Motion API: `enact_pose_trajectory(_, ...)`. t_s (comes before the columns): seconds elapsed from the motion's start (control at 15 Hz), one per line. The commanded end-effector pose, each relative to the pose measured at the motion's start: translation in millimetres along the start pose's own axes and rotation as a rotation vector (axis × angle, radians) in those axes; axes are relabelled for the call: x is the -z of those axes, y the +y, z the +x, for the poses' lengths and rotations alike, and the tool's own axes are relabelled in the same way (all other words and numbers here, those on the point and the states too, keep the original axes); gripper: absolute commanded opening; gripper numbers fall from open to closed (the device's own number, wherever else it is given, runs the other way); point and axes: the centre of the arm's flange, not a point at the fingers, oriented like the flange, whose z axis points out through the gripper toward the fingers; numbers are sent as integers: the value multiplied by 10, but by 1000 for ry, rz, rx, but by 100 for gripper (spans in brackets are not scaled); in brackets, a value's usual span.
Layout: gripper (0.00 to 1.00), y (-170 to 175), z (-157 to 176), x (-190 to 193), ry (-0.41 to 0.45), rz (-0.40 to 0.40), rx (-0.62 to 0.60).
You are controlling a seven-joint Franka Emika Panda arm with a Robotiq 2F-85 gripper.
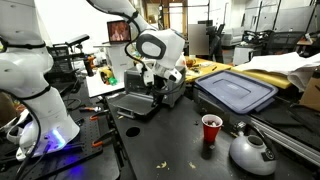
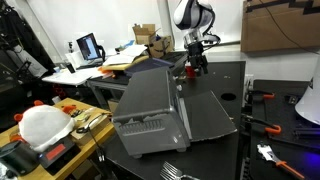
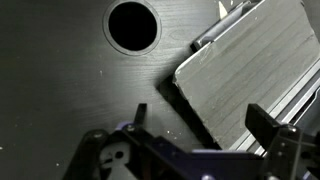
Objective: Close the mini oven
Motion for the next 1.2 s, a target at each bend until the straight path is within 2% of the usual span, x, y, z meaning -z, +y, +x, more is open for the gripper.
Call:
enact_pose_trajectory(0.0,100,143,-11,-145,23,75,-19)
enact_pose_trajectory(0.67,100,633,-166,-619,29,267,-115)
enact_pose_trajectory(0.87,100,614,-182,-818,15,304,-130)
enact_pose_trajectory(1.13,100,448,-180,-990,4,313,-141)
